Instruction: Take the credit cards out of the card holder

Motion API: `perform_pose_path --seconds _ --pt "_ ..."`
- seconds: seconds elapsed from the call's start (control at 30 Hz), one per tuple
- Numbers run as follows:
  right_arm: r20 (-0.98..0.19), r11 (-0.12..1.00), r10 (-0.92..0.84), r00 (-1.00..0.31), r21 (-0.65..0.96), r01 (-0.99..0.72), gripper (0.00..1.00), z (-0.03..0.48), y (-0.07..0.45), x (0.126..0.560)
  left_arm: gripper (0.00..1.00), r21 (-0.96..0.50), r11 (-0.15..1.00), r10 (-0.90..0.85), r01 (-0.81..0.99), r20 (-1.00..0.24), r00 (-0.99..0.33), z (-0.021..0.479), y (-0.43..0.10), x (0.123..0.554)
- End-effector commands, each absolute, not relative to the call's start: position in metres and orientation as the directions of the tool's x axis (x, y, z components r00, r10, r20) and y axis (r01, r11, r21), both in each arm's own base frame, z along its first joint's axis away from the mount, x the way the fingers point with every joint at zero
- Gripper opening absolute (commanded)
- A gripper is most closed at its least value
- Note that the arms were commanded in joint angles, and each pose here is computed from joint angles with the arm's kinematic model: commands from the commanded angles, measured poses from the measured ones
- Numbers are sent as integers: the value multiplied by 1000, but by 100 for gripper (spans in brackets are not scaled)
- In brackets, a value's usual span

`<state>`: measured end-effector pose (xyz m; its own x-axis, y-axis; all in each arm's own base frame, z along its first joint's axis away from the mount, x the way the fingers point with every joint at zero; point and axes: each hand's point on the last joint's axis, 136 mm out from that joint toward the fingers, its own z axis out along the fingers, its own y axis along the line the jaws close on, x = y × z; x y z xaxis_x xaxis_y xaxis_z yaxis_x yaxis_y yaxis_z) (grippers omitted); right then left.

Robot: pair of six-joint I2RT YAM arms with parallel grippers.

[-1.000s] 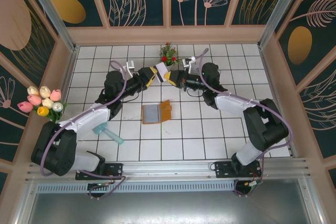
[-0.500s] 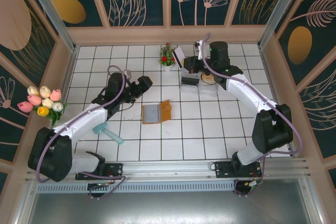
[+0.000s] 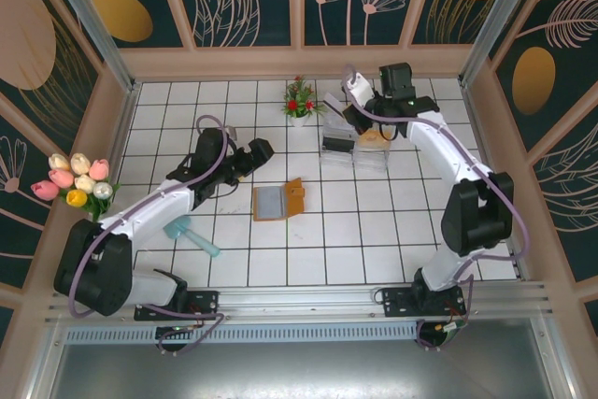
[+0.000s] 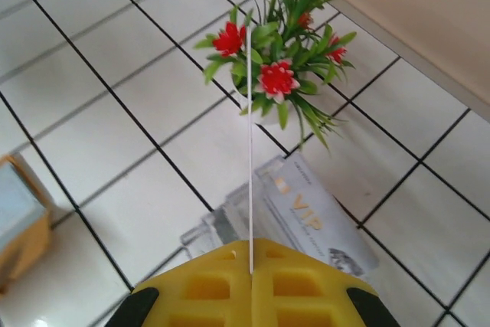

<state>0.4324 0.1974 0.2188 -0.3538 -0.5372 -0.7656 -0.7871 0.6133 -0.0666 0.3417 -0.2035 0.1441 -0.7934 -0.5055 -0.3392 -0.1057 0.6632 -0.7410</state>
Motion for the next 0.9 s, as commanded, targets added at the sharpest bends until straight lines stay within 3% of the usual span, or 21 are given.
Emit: perform_pose_path --seconds 0.0,0.27,0.5,0.87 --pt "-673 541 -662 -331 -122 -832 0 202 180 441 99 -737 671 -485 -86 -348 -802 149 -206 346" --pt "-568 413 -787 -239 -199 -889 0 171 172 444 98 -729 677 -480 -98 -336 -810 143 -208 348" --pt "-561 342 -813 -155 -246 -907 0 162 176 454 99 -733 671 -476 -114 -308 -824 135 -212 349" --pt "-576 274 -808 -125 -180 -945 0 154 174 459 98 -727 673 -475 -136 -284 -833 128 -214 352"
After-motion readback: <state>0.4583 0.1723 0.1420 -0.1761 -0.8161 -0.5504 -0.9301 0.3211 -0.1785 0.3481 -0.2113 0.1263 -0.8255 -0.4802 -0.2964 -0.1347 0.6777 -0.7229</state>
